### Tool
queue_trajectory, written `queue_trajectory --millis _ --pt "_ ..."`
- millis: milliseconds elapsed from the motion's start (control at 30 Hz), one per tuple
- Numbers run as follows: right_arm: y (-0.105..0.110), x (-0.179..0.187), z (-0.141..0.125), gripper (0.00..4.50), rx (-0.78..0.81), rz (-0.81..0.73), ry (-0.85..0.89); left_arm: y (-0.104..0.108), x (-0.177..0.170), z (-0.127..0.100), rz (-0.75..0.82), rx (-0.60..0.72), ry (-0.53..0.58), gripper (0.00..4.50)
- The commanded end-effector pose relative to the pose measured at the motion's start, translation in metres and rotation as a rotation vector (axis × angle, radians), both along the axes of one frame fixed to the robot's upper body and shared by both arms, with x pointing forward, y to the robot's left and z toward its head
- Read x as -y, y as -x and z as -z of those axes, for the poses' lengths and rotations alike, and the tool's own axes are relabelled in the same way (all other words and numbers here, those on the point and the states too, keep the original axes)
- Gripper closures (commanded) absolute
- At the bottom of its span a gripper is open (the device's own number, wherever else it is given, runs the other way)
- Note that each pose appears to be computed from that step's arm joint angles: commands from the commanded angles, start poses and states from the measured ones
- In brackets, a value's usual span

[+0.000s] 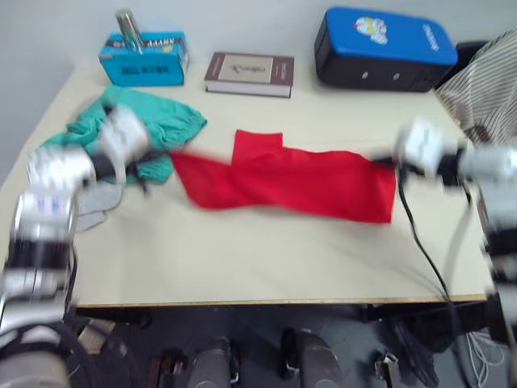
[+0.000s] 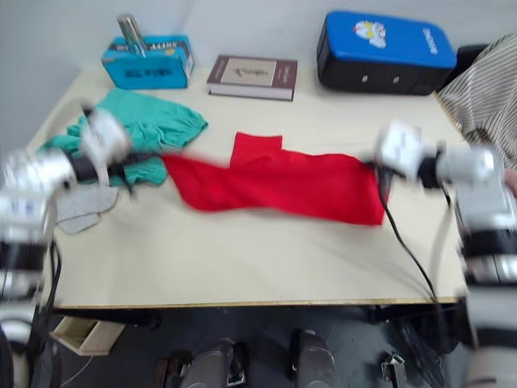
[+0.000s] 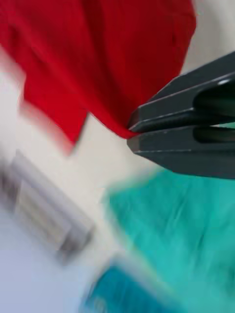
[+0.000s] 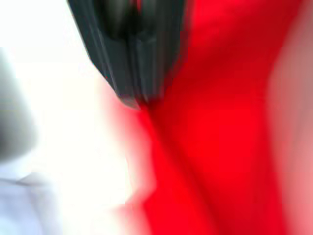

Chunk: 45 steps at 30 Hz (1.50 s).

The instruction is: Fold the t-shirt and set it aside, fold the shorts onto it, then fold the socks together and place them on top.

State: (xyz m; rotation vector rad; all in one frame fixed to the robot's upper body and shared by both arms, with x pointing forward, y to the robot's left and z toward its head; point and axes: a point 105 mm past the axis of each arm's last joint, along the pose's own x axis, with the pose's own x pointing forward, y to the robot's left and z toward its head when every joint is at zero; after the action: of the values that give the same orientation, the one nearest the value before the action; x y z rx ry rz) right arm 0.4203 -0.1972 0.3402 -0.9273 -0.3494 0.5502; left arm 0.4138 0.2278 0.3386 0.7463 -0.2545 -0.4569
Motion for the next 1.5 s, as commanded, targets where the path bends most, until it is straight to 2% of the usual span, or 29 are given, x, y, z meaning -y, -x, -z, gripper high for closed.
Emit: queue_trajectory --millis 33,100,133,200,300,367,467,600,633,667,733,867,900,967,1033,1100,1167,1300,1500 --pt "0.009 0.015 -0.102 4.5 0.386 0.171 -0.16 0.02 -0.023 -0.123 -0.169 0.441 0.109 4.49" --pt "0.021 0.015 -0.142 4.5 0.522 0.214 -0.23 0.042 -0.027 -0.171 -0.226 0.626 0.14 4.49" --pt "0.034 0.019 -0.166 4.5 0.619 0.245 -0.274 0.064 -0.027 -0.203 -0.256 0.759 0.144 4.49" --pt "0.057 0.027 -0.199 4.5 0.781 0.301 -0.312 0.101 -0.026 -0.243 -0.268 0.929 0.147 4.49" --pt "0.064 0.035 -0.207 4.5 0.825 0.345 -0.294 0.119 -0.015 -0.257 -0.207 0.98 0.092 4.49" --pt "0.057 0.042 -0.197 4.5 0.766 0.36 -0.27 0.115 -0.005 -0.25 -0.129 0.937 0.039 4.49" --pt "0.034 0.058 -0.152 4.5 0.624 0.365 -0.214 0.087 0.004 -0.203 0.018 0.763 -0.076 4.49" --pt "0.007 0.071 -0.065 4.5 0.385 0.316 -0.13 0.058 0.004 -0.116 0.184 0.537 -0.201 4.49" --pt "0.002 0.072 -0.032 4.5 0.311 0.285 -0.094 0.054 0.004 -0.085 0.217 0.481 -0.264 4.49" --pt "0.002 0.071 0.008 4.5 0.236 0.248 -0.009 0.053 0.004 -0.052 0.257 0.408 -0.272 4.49" --pt "0.012 0.072 0.076 4.5 0.101 0.171 0.097 0.064 0.007 0.016 0.32 0.272 -0.31 4.49" --pt "0.049 0.085 0.164 4.5 -0.112 0.117 0.19 0.112 0.024 0.122 0.418 -0.035 -0.318 4.49" --pt "0.06 0.087 0.18 4.5 -0.157 0.105 0.226 0.123 0.027 0.138 0.426 -0.084 -0.33 4.49" --pt "0.078 0.09 0.195 4.5 -0.208 0.086 0.231 0.139 0.028 0.159 0.404 -0.168 -0.269 4.49" --pt "0.096 0.09 0.206 4.5 -0.262 0.057 0.241 0.153 0.029 0.174 0.397 -0.238 -0.255 4.49" --pt "0.106 0.09 0.208 4.5 -0.301 0.052 0.242 0.162 0.03 0.182 0.392 -0.275 -0.267 4.49" --pt "0.114 0.093 0.211 4.5 -0.349 0.059 0.273 0.162 0.034 0.18 0.364 -0.264 -0.221 4.49" --pt "0.115 0.101 0.203 4.5 -0.36 0.132 0.248 0.159 0.045 0.176 0.34 -0.252 -0.153 4.49" --pt "0.127 0.088 0.204 4.5 -0.455 0.07 0.251 0.177 0.048 0.192 0.433 -0.455 -0.172 4.49"
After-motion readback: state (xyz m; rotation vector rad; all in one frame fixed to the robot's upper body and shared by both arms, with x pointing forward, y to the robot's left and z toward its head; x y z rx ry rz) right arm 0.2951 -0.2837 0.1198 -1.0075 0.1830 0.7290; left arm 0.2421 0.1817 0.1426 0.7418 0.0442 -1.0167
